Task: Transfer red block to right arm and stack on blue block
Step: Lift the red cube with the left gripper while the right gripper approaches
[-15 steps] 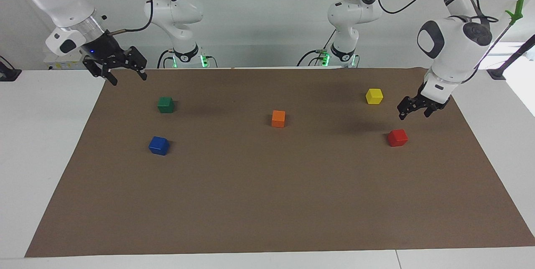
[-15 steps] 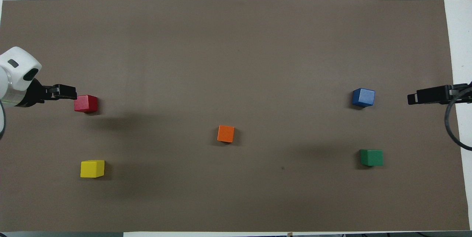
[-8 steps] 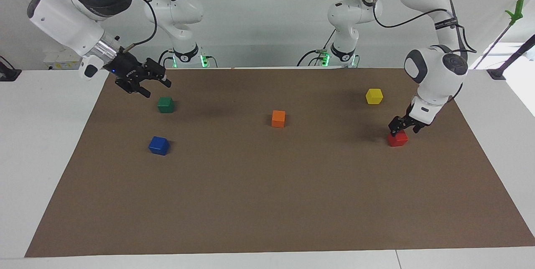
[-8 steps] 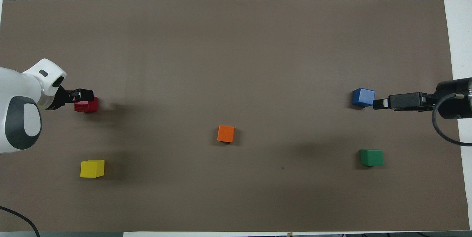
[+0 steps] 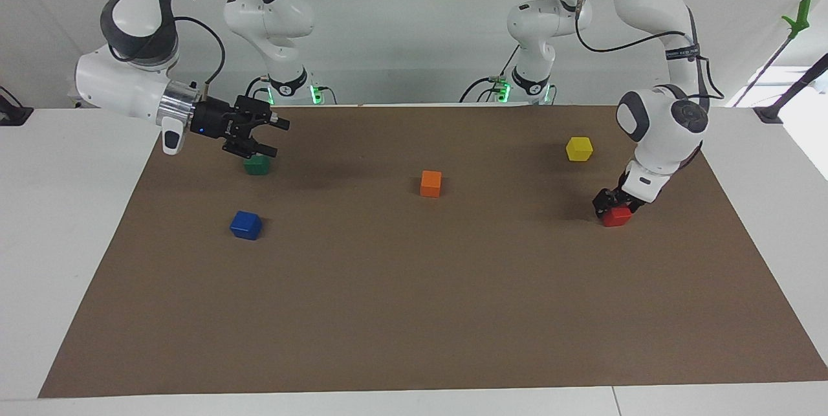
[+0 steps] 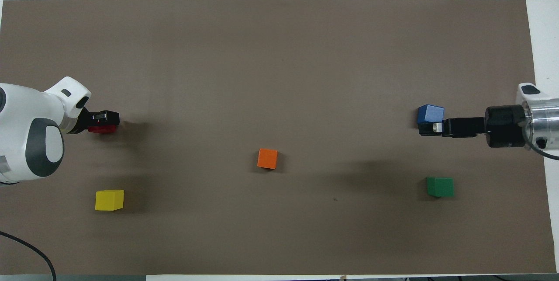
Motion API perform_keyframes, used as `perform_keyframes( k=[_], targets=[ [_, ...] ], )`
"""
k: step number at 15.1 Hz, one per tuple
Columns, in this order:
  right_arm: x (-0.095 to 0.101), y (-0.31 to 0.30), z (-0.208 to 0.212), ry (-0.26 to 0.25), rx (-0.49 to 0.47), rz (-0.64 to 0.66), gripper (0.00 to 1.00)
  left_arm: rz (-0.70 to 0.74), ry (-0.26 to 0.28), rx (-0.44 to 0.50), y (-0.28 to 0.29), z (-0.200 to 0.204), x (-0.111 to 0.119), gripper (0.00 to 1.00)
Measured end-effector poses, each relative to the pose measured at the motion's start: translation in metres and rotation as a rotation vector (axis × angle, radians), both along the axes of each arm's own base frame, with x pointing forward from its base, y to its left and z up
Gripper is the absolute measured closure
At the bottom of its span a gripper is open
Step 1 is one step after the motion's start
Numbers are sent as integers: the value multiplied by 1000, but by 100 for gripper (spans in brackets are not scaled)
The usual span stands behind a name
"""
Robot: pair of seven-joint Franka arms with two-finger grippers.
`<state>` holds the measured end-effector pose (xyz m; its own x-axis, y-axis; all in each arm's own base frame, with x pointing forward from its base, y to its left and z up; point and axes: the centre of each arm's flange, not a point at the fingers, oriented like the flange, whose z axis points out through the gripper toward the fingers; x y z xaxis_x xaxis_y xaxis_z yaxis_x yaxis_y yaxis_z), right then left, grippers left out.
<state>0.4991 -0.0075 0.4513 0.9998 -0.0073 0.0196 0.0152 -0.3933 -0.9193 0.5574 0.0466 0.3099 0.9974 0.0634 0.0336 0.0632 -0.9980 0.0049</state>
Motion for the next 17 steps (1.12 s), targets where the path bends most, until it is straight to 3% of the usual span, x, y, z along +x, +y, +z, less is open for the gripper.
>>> perform_keyframes(
  k=[2, 4, 6, 8, 10, 13, 17],
  targets=[
    [-5, 14, -6, 19, 94, 14, 0, 0, 10, -1, 0, 0, -1, 44],
    [-12, 29, -14, 39, 205, 20, 0, 7, 35, -3, 0, 2, -1, 45],
    [-17, 43, -17, 52, 299, 27, 0, 69, 94, -9, -2, 26, 6, 45],
    [-19, 61, -14, 59, 400, 27, 0, 173, 147, -28, -25, 88, 19, 45],
    [-23, 86, -16, 54, 503, 27, 0, 280, 153, -51, -73, 169, 23, 45],
    [-33, 131, -19, 73, 698, 11, 0, 459, 136, -132, -144, 262, 7, 45],
    [-45, 181, -33, 113, 922, 32, 0, 760, 227, -269, -177, 324, -27, 45]
  ],
)
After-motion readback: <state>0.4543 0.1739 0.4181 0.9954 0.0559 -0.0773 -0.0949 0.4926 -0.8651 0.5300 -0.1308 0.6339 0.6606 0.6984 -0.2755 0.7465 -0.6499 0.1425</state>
